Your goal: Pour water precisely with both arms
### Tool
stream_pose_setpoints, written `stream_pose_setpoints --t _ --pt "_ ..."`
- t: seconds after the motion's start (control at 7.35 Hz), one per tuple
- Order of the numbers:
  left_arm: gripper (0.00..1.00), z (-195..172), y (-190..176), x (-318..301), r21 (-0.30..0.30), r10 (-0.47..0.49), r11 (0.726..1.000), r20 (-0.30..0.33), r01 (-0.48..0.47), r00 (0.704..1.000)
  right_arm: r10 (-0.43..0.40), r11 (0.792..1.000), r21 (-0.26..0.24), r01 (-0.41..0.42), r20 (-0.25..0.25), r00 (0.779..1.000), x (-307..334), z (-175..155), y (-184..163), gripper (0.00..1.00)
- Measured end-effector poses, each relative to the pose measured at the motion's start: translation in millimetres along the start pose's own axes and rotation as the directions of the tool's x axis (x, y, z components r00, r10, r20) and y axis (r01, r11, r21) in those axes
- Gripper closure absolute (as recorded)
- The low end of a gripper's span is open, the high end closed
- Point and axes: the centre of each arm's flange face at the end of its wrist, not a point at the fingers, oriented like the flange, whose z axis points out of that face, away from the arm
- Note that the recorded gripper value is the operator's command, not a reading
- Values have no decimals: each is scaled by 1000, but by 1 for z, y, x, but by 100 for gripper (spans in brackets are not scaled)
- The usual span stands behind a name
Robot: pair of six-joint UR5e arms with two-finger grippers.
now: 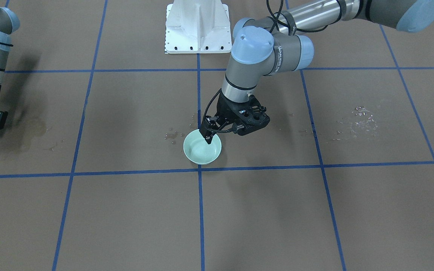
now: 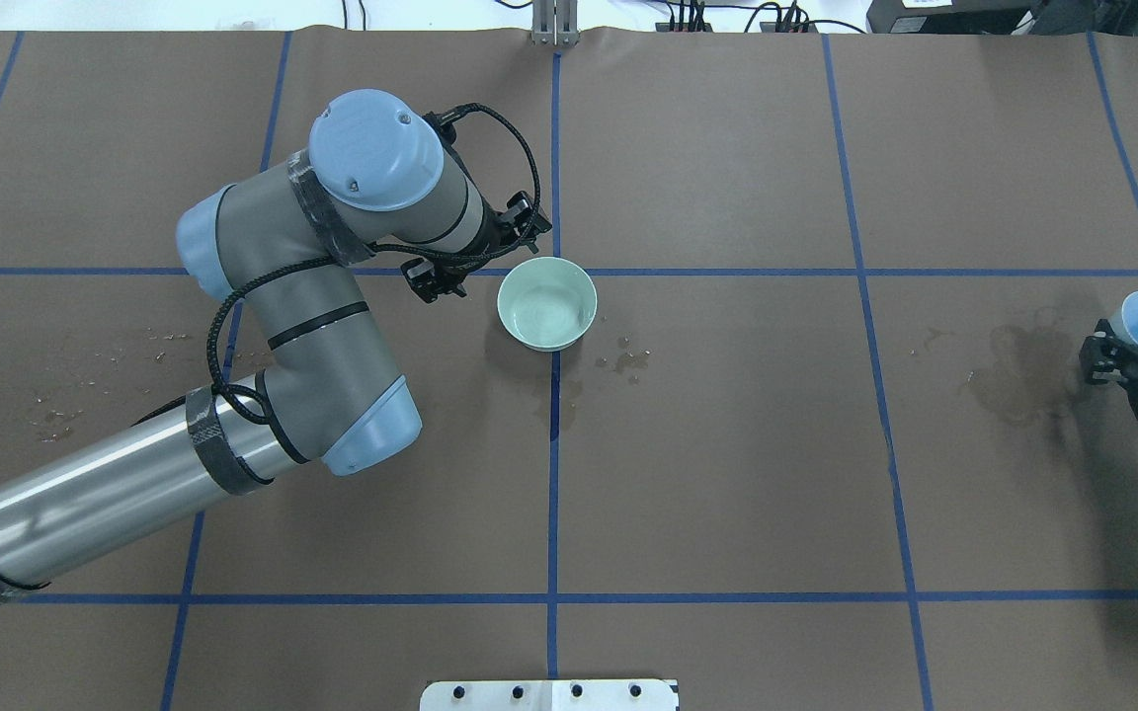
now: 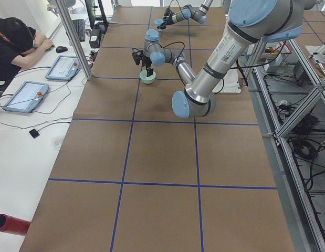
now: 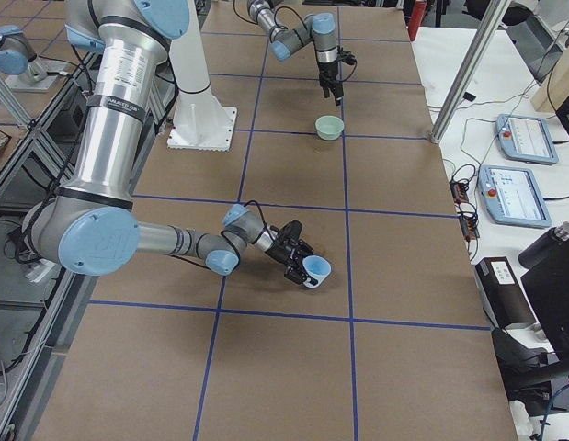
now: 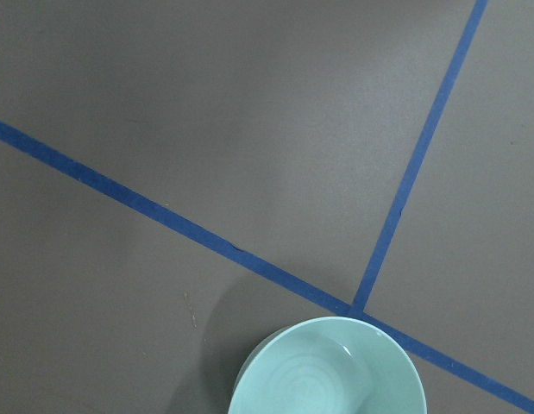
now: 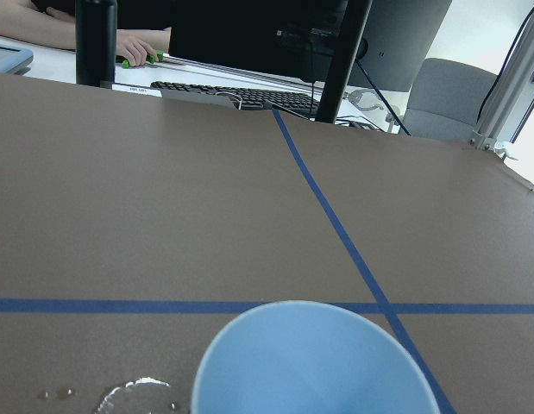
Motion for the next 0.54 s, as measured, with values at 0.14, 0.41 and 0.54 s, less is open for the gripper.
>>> stream_pose_setpoints --t 0.14,0.41,0.54 --pt "0 -1 0 1 0 1 1000 -2 -1 1000 -43 999 -21 44 12 999 3 -1 -23 100" --pt "0 -6 2 3 -4 5 1000 -12 -5 1000 -66 995 -71 73 89 994 -2 -9 -71 100" --pt "0 -17 1 4 -5 28 1000 -31 -29 999 -29 994 -103 47 165 986 -16 -14 -99 100"
